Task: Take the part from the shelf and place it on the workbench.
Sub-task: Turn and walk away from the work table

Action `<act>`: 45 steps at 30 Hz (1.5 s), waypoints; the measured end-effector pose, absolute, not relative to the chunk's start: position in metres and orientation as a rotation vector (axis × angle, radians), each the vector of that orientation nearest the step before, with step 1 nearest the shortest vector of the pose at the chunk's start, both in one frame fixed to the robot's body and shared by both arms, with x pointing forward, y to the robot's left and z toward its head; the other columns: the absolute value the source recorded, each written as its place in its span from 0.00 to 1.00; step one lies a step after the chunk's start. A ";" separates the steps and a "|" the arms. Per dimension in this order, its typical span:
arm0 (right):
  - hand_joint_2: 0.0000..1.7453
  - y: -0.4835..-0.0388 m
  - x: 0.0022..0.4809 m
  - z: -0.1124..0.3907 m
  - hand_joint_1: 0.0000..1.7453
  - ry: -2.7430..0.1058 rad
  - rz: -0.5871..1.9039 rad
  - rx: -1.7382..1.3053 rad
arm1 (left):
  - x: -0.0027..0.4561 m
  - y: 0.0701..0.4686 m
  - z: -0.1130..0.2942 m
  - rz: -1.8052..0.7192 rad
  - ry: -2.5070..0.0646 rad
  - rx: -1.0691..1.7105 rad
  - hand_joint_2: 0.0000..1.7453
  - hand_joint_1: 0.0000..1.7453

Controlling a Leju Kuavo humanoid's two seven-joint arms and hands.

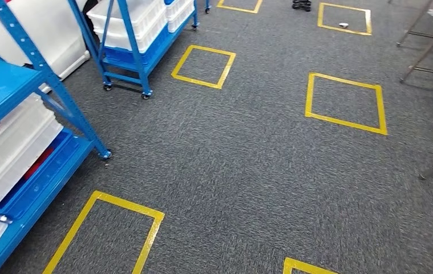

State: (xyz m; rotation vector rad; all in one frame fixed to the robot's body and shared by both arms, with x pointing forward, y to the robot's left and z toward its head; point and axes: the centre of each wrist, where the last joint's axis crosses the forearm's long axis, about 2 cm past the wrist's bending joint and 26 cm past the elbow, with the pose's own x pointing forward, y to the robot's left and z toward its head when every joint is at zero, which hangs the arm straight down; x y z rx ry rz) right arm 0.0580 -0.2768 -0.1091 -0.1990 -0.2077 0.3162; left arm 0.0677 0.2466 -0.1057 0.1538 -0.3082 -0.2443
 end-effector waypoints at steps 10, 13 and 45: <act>0.00 -0.275 0.060 -0.109 0.00 -0.198 0.322 -0.209 | 0.079 0.245 -0.104 -0.252 -0.309 0.157 0.00 0.00; 0.00 -0.274 0.058 -0.109 0.00 -0.183 0.333 -0.208 | 0.081 0.245 -0.103 -0.251 -0.312 0.157 0.00 0.00; 0.00 -0.262 0.050 -0.109 0.00 -0.143 0.366 -0.189 | 0.068 0.250 -0.106 -0.267 -0.304 0.138 0.00 0.00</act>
